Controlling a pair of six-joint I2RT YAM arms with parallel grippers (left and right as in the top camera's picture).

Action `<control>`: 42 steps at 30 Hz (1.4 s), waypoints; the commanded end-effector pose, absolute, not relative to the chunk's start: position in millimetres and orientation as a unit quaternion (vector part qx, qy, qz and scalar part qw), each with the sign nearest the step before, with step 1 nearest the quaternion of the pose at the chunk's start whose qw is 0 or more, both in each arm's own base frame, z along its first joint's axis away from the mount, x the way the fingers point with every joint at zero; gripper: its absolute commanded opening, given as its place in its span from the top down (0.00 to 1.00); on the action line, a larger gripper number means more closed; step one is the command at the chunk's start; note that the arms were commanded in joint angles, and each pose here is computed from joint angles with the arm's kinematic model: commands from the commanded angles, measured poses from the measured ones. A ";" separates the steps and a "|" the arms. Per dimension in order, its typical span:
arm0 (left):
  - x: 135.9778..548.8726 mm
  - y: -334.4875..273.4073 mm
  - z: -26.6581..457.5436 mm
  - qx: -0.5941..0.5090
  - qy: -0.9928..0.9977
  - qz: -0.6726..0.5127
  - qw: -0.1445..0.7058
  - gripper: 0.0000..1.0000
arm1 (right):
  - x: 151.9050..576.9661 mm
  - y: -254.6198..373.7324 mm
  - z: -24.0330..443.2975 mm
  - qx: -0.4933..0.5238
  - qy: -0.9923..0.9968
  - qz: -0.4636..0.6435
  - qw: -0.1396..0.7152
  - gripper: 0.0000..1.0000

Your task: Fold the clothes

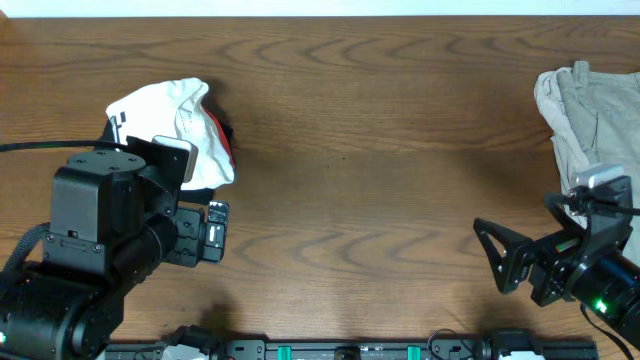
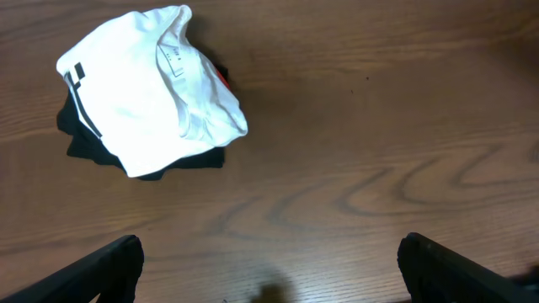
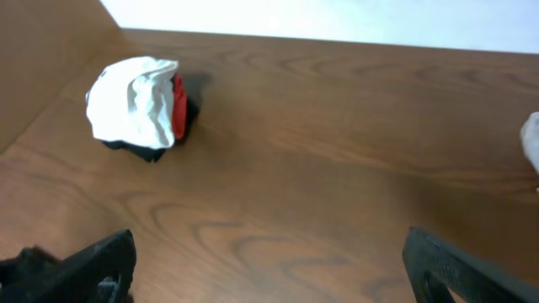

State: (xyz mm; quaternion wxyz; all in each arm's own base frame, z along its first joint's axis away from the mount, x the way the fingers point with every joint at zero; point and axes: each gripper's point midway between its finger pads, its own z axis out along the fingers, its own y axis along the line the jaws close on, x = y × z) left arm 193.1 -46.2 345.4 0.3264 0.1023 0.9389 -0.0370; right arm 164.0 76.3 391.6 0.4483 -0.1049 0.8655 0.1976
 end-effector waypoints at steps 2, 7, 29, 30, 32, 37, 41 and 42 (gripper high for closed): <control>193.1 -43.9 347.5 0.095 0.939 -0.032 0.330 0.02 | 160.5 72.3 390.0 -0.100 0.867 0.186 0.451 0.01; 193.1 -43.9 347.5 0.095 0.939 -0.032 0.330 0.02 | 164.2 52.5 388.2 -0.079 0.852 0.130 0.502 0.01; 193.1 -43.9 347.5 0.095 0.939 -0.032 0.330 0.02 | 202.0 51.8 180.9 -0.082 0.799 0.135 0.579 0.01; 193.1 -43.9 347.5 0.095 0.939 -0.032 0.330 0.02 | 202.1 52.4 175.0 -0.083 0.800 0.137 0.579 0.01; 193.1 -43.9 347.5 0.095 0.939 -0.032 0.330 0.02 | 201.8 54.3 162.5 -0.087 0.800 0.142 0.577 0.01; 193.1 -43.9 347.4 0.095 0.939 -0.032 0.330 0.02 | 204.7 56.9 127.5 -0.085 0.818 0.153 0.547 0.01; 193.0 -43.9 347.5 0.095 0.939 -0.032 0.330 0.02 | 206.7 55.7 116.6 -0.082 0.824 0.150 0.541 0.01; 193.0 -43.9 347.5 0.095 0.939 -0.032 0.330 0.02 | 206.8 55.6 115.9 -0.082 0.824 0.150 0.540 0.01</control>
